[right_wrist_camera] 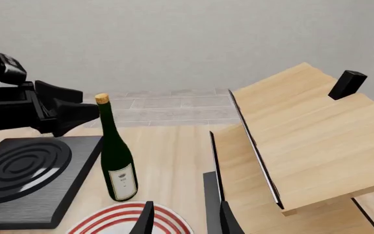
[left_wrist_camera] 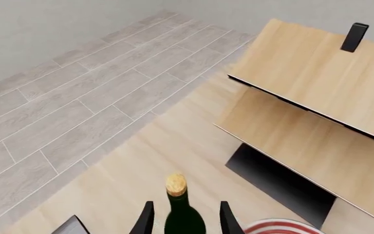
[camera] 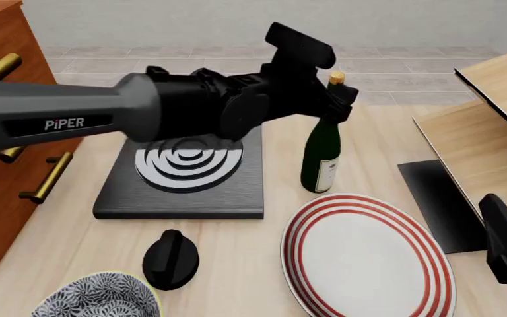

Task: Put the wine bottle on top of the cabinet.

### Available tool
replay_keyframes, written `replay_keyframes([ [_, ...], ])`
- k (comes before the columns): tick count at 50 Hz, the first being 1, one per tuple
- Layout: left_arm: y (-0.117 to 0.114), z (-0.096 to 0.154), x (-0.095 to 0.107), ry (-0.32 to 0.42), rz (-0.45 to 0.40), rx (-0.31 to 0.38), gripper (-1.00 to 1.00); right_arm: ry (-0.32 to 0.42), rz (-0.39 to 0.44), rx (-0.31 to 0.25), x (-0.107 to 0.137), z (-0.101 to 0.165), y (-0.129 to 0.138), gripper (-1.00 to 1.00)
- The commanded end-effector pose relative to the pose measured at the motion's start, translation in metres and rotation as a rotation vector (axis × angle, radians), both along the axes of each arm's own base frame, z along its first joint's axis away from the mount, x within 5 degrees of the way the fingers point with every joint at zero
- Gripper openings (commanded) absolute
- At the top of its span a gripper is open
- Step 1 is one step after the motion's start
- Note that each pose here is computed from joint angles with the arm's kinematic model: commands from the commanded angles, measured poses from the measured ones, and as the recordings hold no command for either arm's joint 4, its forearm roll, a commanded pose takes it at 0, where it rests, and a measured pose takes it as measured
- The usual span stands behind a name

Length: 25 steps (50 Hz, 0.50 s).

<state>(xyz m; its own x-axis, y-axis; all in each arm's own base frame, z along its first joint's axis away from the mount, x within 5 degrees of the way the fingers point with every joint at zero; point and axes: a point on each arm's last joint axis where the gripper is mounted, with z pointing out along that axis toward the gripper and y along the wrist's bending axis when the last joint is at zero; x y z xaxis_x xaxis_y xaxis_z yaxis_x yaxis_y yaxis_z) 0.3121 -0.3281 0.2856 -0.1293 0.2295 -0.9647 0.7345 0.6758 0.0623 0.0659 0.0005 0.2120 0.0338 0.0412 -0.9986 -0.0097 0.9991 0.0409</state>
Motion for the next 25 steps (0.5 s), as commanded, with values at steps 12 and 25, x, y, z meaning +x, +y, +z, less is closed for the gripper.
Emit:
replay_keyframes([
  [12,-0.003,-0.013,0.023,0.013,0.032,0.002,1.0,0.001,0.0,0.001,0.0,0.0,0.0,1.0],
  [25,-0.007,-0.03,0.038,0.027,0.051,0.004,1.0,0.002,0.0,0.001,0.0,0.0,0.0,1.0],
])
